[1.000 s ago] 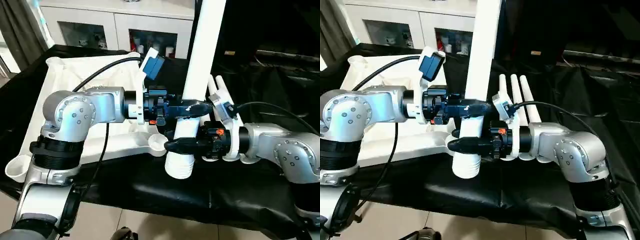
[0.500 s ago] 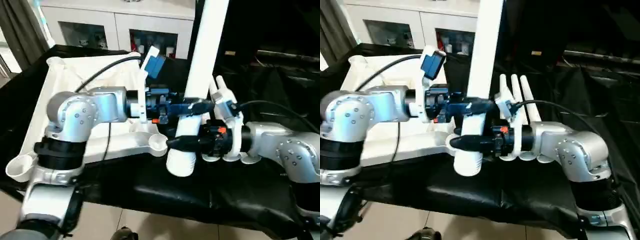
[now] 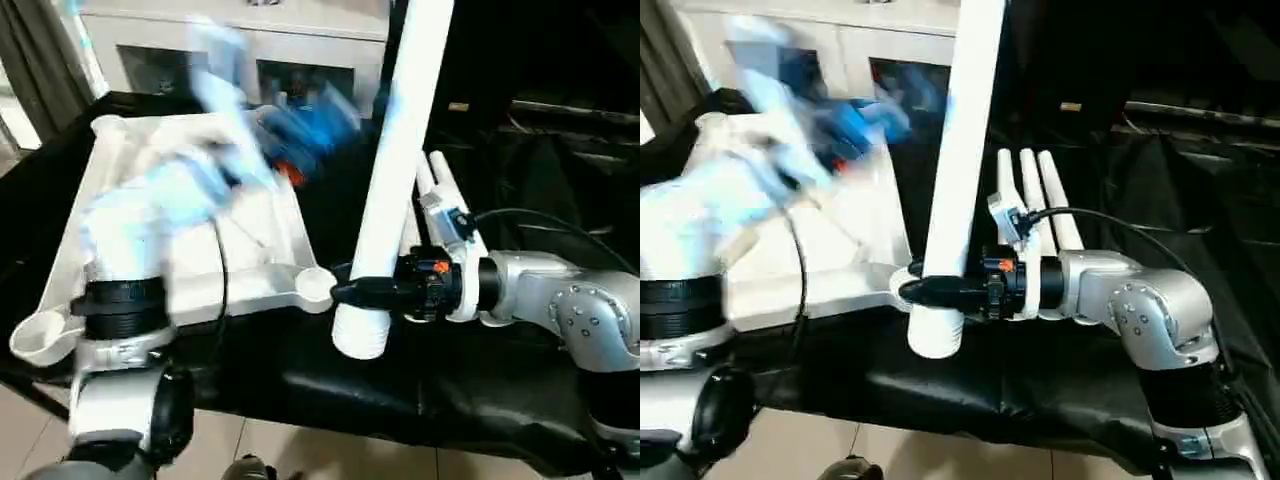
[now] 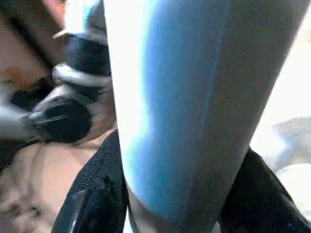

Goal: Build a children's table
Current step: Pick table leg

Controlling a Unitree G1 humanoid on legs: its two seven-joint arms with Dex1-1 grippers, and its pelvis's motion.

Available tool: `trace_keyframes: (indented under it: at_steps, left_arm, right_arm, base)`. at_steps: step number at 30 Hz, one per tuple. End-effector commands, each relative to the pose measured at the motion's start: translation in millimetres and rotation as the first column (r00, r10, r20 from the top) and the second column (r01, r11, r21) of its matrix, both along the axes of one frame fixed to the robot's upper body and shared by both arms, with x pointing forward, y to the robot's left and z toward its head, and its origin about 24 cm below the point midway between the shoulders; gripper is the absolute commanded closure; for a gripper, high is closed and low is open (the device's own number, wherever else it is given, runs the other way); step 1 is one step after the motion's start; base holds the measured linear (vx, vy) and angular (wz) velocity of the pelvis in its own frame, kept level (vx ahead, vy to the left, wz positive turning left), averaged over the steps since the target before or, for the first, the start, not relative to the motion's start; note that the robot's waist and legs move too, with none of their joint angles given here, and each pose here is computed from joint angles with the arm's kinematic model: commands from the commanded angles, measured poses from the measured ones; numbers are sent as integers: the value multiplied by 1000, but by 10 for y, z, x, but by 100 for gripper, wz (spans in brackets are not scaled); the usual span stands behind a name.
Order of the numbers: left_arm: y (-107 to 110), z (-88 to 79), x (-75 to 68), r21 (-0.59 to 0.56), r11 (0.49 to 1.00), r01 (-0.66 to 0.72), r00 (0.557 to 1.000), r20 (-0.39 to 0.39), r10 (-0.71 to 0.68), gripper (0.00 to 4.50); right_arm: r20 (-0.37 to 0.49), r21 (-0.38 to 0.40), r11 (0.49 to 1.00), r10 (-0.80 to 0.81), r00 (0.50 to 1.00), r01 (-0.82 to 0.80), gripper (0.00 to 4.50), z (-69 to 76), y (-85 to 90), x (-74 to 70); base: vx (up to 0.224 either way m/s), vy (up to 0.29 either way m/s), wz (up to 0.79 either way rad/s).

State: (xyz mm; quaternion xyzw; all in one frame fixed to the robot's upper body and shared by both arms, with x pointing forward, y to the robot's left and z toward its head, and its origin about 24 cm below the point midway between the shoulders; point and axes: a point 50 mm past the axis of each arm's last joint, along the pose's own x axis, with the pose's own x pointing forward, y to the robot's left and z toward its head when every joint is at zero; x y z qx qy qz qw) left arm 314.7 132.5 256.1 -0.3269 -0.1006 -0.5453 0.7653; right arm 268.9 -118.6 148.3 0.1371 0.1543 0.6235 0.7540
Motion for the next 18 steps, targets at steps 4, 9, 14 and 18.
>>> trace_keyframes:
  at_steps: [4,9,14,18]
  left_arm:
    - [137,-75,-154,226,961,-161,986,76,147,129]
    - [48,-541,-250,600,747,-287,958,173,230,129]
    - [110,-1221,-208,833,378,-403,914,340,223,129]
    - [224,-1288,-213,845,397,-358,929,279,243,129]
  right_arm:
    - [179,-30,954,-289,940,299,260,109,-115,179]
    - [298,-44,846,-496,815,531,260,24,-170,256]
    - [345,2,727,-645,682,686,260,-60,-100,297]
    - [356,-5,687,-678,643,727,260,-113,-40,378]
  base:
    - [0,0,0]
    - [0,0,0]
    - [0,0,0]
    - [0,0,0]
